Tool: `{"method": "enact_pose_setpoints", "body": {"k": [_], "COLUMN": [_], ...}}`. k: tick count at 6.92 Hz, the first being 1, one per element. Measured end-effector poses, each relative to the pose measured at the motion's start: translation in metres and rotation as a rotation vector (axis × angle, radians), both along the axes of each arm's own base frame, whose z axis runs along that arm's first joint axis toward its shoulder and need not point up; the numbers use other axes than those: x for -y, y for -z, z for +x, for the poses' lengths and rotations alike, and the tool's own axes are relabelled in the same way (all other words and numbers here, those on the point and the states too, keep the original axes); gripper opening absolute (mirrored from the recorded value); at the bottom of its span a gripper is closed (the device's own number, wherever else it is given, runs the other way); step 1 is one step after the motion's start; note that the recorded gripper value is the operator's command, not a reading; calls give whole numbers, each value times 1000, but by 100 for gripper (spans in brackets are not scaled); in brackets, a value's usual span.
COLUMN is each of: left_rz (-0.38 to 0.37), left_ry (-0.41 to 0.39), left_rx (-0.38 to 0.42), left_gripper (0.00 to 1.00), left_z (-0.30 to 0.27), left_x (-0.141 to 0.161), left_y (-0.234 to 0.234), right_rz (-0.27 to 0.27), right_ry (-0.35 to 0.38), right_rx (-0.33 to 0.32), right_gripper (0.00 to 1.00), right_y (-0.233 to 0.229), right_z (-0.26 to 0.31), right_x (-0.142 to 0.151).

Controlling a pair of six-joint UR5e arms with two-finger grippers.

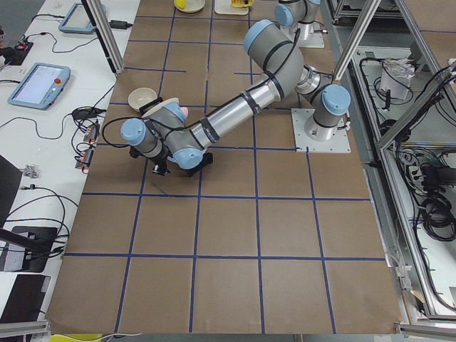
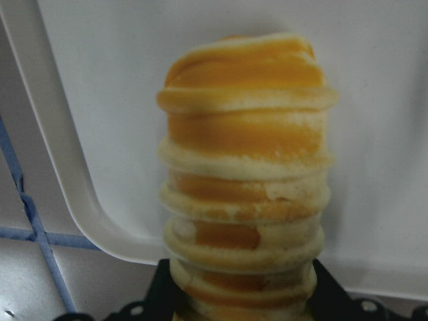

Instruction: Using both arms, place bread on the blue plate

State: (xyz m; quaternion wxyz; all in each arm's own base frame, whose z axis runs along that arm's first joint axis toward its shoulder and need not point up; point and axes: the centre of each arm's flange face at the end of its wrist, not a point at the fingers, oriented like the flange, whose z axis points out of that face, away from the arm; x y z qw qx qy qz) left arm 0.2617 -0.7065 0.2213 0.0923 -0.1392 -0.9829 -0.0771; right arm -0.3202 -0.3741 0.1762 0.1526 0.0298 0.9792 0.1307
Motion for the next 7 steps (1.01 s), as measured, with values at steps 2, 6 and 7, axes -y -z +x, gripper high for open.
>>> {"method": "enact_pose_setpoints", "body": {"k": [2,6,7], "left_rz": [2,-7,1], "left_ry": [-41,-56,-54], "left_rx": [9,28,32], "left_gripper": [0,0,0], "left_z": [0,-13,-18], "left_x": [1,-12,-23], "left_y": [-3,-76,-105], "right_rz": [-9,-63,-75], "right_ry": [0,-53,-83], "right_rx": [-16,-100,-126], "right_gripper": [0,0,1], "right_y": [-7,-92,-132], "right_z": [-1,13,35], "right_x": [2,45,62]}}
